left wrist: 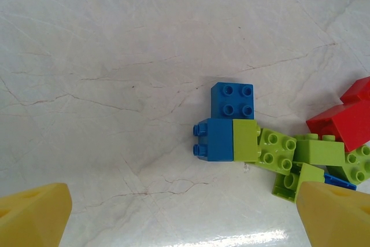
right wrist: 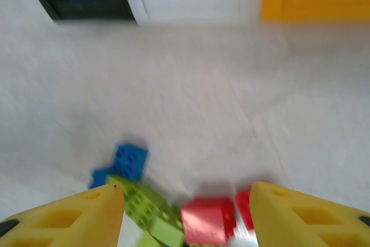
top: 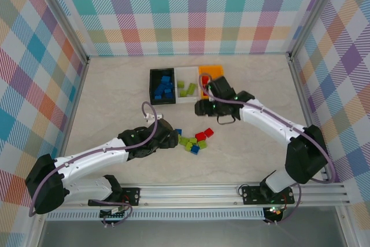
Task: Sort the legos into containers by color
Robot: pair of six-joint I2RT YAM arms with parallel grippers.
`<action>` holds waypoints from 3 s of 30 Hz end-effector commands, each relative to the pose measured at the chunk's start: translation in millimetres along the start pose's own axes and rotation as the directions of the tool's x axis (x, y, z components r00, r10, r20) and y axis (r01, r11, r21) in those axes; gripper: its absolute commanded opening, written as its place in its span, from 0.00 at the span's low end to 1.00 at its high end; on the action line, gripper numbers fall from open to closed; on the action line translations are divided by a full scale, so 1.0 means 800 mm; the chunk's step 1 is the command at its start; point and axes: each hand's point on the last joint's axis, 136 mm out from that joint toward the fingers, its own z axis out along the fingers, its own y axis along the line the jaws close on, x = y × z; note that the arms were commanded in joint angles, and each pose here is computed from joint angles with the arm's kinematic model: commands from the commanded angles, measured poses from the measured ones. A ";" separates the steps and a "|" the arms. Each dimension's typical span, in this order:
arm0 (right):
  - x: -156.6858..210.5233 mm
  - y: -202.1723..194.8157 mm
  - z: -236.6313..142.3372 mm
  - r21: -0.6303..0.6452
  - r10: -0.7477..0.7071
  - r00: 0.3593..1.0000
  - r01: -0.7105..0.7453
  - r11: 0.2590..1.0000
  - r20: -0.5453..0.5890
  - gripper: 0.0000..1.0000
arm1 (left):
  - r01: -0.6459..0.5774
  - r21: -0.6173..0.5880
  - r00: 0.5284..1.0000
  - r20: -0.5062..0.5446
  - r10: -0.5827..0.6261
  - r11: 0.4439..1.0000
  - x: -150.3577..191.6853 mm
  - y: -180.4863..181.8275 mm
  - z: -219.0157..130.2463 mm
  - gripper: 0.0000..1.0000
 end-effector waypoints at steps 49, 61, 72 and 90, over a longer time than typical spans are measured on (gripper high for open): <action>0.083 -0.075 0.086 0.273 -0.100 0.981 0.143 0.951 -0.165 0.37 | 0.016 -0.042 0.999 0.033 -0.015 0.999 -0.011 0.021 -0.007 1.00; -0.110 -0.057 0.026 0.224 -0.051 0.990 0.020 0.974 0.135 0.35 | 0.019 -0.033 1.000 0.024 -0.018 0.999 -0.009 0.018 -0.002 1.00; -0.205 -0.098 0.102 0.273 0.065 0.987 -0.104 0.956 0.147 0.38 | -0.008 -0.011 1.000 -0.009 0.008 1.000 -0.009 0.004 0.002 1.00; -0.147 -0.074 -0.016 0.084 0.134 0.947 -0.165 0.983 0.291 0.59 | -0.281 0.055 0.937 -0.198 0.287 0.958 -0.027 -0.101 0.062 0.99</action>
